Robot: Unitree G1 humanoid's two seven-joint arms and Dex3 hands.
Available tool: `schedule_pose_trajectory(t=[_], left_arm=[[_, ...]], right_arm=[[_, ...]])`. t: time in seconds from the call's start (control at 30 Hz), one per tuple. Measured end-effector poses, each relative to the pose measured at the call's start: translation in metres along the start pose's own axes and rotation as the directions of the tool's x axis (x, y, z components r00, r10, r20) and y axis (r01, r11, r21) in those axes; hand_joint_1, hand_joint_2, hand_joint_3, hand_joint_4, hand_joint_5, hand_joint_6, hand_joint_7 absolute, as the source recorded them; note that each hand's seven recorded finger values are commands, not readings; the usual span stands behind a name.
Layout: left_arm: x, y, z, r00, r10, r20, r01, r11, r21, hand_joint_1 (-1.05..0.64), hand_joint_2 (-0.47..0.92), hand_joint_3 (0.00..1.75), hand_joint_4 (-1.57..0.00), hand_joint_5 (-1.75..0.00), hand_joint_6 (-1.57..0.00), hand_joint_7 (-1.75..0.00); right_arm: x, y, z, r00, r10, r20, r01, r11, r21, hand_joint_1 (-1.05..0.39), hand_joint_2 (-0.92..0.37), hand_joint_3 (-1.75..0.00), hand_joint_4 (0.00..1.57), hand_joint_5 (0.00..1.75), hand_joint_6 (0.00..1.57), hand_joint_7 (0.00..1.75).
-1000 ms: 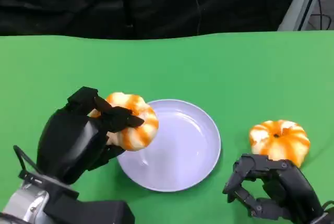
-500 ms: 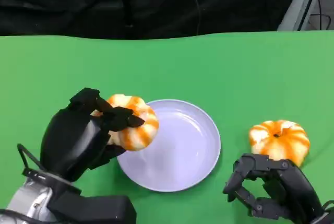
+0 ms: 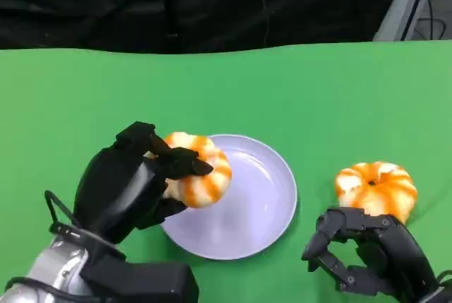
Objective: Grasp the bread from the table and place it into the plate.
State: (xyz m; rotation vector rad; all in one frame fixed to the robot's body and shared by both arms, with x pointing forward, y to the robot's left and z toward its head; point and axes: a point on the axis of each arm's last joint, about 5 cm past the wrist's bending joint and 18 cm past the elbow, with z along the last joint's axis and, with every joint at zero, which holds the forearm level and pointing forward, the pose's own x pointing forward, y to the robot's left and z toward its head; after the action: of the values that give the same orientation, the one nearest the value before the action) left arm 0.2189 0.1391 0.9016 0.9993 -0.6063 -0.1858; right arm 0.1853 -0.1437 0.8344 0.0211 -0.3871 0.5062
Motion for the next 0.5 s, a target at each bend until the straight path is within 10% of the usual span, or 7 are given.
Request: schedule_pose_trajectory(t=[0.5], left_arm=[[0.010,-0.015,0.004,0.997,-0.077,0.019,0.078,0.996,-0.032,-0.11,0.92,0.02,-0.78,-1.19,-1.07,-0.42]], right_arm=[[0.001,0.0006,0.001,1.000,-0.003,0.003,0.003,1.000,-0.009,-0.18,-0.73,-0.66,0.76,1.48,0.84,1.09]])
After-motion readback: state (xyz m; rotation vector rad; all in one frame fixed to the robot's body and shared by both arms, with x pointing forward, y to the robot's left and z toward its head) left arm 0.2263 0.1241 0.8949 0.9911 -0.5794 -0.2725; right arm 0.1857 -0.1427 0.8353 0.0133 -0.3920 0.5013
